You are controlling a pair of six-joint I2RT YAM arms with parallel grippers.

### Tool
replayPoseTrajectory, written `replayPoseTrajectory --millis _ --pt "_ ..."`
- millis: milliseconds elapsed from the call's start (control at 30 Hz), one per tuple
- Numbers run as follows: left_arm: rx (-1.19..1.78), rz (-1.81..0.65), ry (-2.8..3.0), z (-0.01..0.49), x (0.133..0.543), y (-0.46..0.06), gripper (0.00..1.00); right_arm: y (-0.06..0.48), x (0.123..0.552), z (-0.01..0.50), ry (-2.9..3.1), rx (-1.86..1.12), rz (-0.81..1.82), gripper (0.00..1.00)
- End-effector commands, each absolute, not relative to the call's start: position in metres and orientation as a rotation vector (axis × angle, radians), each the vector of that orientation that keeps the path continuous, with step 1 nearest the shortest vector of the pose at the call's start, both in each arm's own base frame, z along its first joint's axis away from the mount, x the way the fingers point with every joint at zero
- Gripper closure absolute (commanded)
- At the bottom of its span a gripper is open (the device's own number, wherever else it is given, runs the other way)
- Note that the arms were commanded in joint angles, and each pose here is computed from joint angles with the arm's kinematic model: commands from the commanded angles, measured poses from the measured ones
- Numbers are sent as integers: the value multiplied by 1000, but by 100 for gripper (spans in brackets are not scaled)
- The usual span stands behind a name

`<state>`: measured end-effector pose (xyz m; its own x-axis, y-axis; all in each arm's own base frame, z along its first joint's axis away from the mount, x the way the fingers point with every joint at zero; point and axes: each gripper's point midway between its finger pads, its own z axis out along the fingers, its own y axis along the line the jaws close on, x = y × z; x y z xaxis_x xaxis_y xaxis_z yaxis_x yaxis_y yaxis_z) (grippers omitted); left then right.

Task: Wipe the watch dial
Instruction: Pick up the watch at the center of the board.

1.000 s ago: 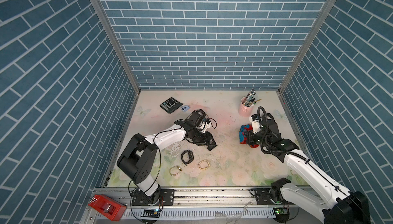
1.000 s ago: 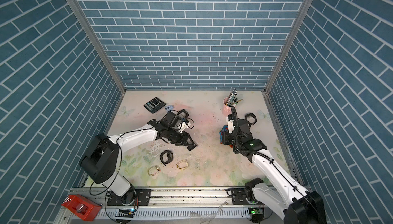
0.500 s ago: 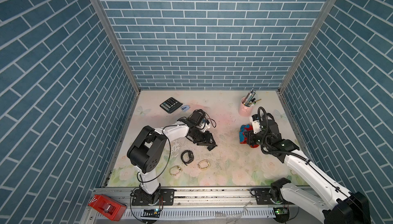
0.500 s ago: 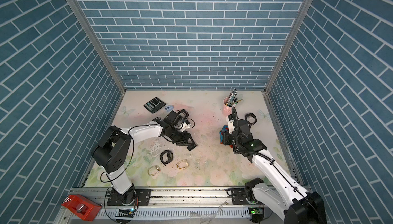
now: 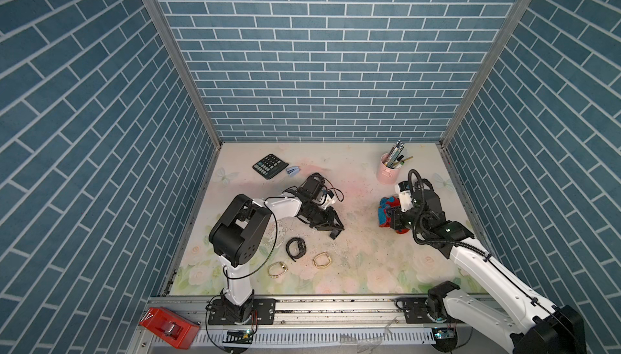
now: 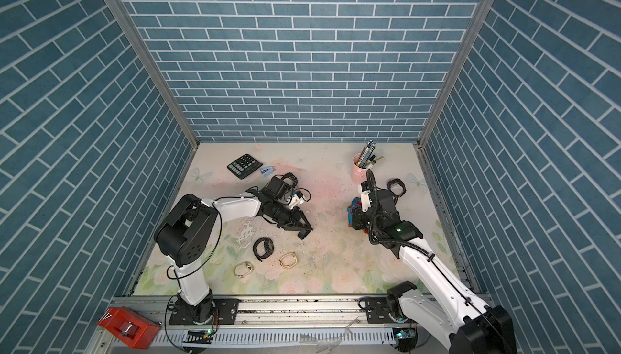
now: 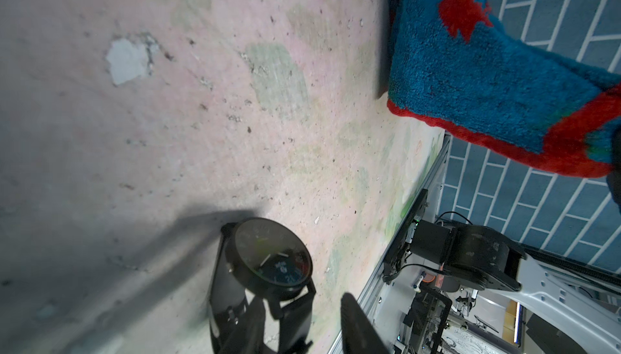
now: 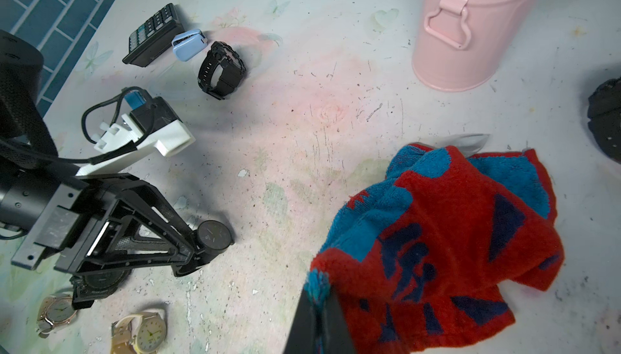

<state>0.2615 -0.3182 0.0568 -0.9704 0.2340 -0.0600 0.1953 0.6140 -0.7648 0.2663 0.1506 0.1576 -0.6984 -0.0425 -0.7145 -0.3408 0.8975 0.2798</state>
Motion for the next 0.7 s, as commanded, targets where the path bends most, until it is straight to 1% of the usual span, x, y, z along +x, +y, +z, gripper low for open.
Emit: replayPoseTrajectory --millis 0,333,533,667 --pt "-335 1315 -2782 51 263 -317 66 148 266 156 2299 -254 509 100" --pt "-216 1391 -2763 41 263 -320 70 149 265 158 2295 -260 521 100" --pt "-146 1472 -2737 41 266 -325 81 149 264 157 2297 -254 524 100" --pt "-132 1497 -2729 41 265 -326 87 146 265 156 2293 -252 500 100"
